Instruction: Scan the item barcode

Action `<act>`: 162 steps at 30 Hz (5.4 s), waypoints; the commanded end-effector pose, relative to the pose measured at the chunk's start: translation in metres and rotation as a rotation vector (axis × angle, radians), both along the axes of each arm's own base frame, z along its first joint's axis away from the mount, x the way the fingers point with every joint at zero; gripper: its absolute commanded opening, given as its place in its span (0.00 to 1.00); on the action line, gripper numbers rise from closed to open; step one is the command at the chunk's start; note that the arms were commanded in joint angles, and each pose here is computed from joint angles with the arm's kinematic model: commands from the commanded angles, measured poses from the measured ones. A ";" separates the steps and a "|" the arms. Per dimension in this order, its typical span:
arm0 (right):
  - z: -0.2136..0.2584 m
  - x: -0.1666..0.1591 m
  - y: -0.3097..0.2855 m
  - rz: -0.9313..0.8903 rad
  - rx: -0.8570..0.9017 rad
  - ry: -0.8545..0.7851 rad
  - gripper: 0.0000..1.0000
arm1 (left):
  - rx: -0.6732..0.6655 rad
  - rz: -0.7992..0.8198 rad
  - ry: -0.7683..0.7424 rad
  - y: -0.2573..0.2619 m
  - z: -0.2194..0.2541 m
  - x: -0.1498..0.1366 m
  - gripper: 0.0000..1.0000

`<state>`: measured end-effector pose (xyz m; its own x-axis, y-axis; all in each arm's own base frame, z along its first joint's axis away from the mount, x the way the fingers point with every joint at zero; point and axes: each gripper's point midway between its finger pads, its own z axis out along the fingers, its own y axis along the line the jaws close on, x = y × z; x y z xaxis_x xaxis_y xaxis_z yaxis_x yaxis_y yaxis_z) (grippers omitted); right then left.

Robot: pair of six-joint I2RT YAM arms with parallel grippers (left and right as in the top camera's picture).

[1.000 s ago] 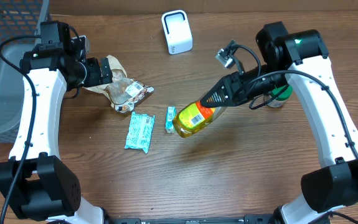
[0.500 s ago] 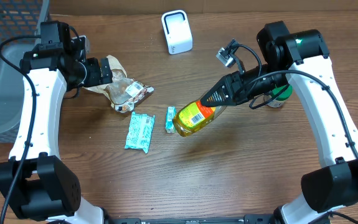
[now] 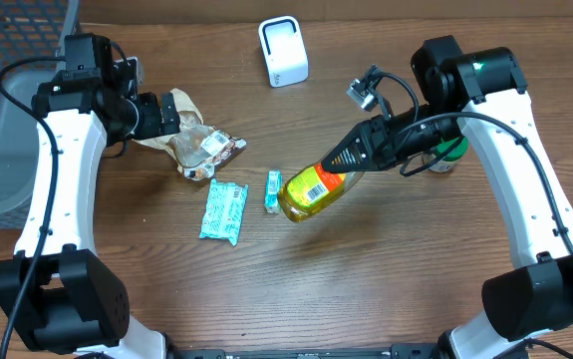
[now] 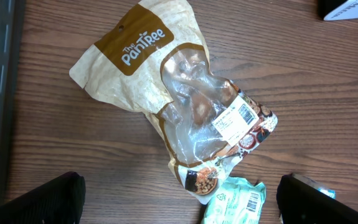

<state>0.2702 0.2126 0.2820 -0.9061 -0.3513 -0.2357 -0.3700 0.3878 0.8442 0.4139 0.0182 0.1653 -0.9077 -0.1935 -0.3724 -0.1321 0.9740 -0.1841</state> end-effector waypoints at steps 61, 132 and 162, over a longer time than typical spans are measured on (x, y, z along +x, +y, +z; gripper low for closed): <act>0.049 0.145 -0.013 -0.648 -0.605 -0.723 0.36 | 0.002 -0.038 -0.012 -0.005 0.003 0.001 1.00; -0.230 0.321 -0.042 -0.869 -0.427 -0.218 0.80 | 0.002 -0.038 -0.013 -0.005 0.003 0.001 1.00; -0.165 0.180 -0.007 -0.469 -0.969 -0.395 0.70 | 0.002 -0.038 -0.013 -0.005 0.003 0.001 1.00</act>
